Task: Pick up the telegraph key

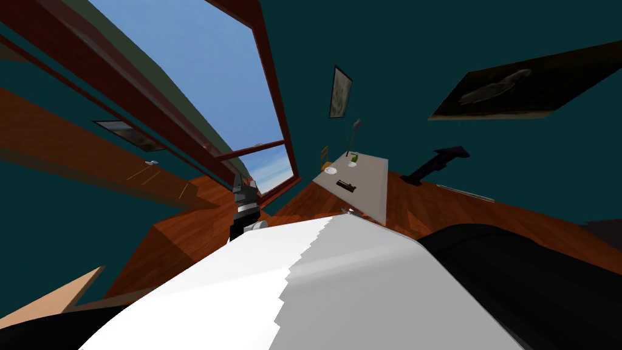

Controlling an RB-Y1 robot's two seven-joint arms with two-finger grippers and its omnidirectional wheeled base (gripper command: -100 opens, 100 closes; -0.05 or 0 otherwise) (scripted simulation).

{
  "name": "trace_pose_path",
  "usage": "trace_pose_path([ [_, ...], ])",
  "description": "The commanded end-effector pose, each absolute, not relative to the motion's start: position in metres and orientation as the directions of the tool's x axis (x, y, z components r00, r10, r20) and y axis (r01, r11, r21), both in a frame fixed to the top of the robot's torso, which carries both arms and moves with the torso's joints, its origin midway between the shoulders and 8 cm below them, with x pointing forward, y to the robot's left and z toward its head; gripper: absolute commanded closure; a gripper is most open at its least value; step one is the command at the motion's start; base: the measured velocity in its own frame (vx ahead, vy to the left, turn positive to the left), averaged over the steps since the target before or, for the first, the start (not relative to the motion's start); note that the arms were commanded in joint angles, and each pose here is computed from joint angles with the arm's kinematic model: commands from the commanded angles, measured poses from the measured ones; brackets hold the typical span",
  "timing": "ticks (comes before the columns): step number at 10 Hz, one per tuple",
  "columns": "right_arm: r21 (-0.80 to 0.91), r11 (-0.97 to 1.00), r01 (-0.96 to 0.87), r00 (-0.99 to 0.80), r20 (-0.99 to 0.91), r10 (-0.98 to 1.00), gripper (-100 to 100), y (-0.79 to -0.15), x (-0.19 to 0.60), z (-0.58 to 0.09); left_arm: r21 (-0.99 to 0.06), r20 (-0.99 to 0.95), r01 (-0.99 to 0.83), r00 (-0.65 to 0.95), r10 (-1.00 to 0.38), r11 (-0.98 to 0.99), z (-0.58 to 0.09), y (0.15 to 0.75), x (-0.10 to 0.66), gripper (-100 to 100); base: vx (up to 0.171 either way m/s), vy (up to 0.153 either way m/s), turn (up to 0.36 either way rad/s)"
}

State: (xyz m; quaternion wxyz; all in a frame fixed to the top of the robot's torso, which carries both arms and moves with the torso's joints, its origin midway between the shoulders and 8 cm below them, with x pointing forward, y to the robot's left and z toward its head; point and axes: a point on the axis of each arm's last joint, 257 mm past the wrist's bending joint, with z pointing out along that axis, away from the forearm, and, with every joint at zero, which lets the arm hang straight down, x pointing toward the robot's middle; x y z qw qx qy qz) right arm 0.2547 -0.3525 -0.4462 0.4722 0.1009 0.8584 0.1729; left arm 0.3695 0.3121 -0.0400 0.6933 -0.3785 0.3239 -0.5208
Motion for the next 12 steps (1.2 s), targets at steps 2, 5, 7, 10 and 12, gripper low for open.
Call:
trace_pose_path([
  [2,0.324,0.946,0.025,-0.603,-0.750,0.273,-100,-0.372,0.225,-0.473,-0.862,-0.055,0.477,0.248,-0.967,0.171,-0.040,0.312,0.370,0,0.084,0.016,0.179],
  [5,0.256,0.966,0.046,-0.670,-0.709,0.219,-100,-0.397,0.189,-0.498,-0.862,-0.055,0.477,0.248,-0.967,0.171,-0.040,0.312,0.370,0,0.073,0.016,0.129],
  [7,0.190,0.980,0.053,-0.728,-0.665,0.168,-100,-0.420,0.155,-0.516,-0.862,-0.055,0.477,0.248,-0.967,0.171,-0.040,0.312,0.370,0,0.129,0.020,0.227],
  [10,0.068,0.997,0.044,-0.822,-0.564,0.074,-100,-0.464,0.089,-0.538,-0.862,-0.055,0.477,0.248,-0.967,0.171,-0.040,0.312,0.370,0,0.127,0.016,0.208],
  [12,0.003,0.999,0.042,-0.869,-0.493,0.038,-100,-0.491,0.048,-0.547,-0.862,-0.055,0.477,0.248,-0.967,0.171,-0.040,0.312,0.370,0,0.212,0.000,0.222],
])
